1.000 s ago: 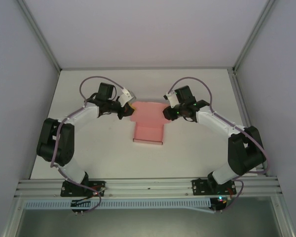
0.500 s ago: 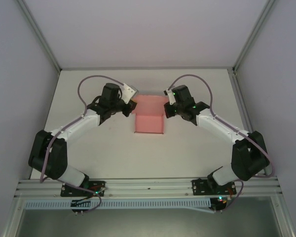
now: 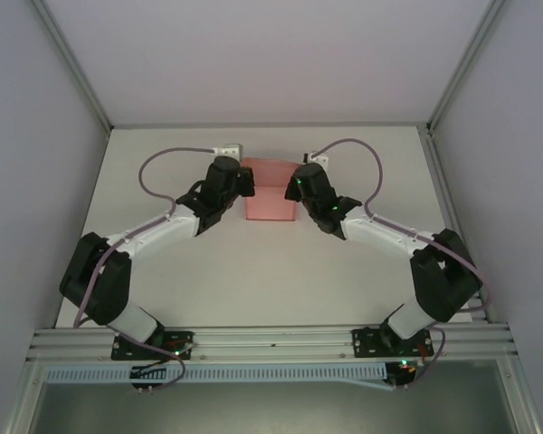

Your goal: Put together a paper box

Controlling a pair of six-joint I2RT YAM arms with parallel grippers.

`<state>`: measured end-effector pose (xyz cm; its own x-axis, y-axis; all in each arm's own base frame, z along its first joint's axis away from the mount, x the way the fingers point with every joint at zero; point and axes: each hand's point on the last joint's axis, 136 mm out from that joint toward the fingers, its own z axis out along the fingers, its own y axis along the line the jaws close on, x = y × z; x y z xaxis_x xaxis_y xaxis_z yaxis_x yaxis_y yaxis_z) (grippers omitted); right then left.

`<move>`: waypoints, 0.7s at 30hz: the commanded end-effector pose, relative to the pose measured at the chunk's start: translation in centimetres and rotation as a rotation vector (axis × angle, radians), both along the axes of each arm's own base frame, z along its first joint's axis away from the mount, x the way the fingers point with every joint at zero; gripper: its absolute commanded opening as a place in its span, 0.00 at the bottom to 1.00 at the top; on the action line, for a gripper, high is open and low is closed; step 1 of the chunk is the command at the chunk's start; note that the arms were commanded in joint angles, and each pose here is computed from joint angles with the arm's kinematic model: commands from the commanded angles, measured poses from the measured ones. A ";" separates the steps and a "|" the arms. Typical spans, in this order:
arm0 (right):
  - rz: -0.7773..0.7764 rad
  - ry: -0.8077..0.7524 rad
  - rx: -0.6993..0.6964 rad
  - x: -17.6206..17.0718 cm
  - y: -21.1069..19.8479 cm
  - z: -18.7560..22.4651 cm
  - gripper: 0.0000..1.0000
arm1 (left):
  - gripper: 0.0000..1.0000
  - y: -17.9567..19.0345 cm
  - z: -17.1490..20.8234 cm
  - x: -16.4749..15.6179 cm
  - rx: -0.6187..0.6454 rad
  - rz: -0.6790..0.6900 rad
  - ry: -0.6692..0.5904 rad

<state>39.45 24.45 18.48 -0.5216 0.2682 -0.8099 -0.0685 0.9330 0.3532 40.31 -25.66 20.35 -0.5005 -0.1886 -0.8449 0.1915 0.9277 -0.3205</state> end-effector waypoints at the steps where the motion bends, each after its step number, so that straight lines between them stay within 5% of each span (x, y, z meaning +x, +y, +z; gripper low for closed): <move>1: -0.110 -0.071 0.119 1.2 -0.4 1.2 0.00 | 0.00 0.6 -0.3 1.3 -0.106 0.147 -0.004; 21: 0.086 -0.023 0.000 -1.5 1.6 -4.6 0.00 | 0.00 -0.6 -6.4 -0.4 -0.160 0.076 0.118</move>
<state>38.54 24.89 13.24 -0.5485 0.2339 -0.8028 -0.0981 0.9355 0.3395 40.24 -25.84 14.56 -0.5579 -0.3048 -0.7719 0.0816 0.9054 -0.4165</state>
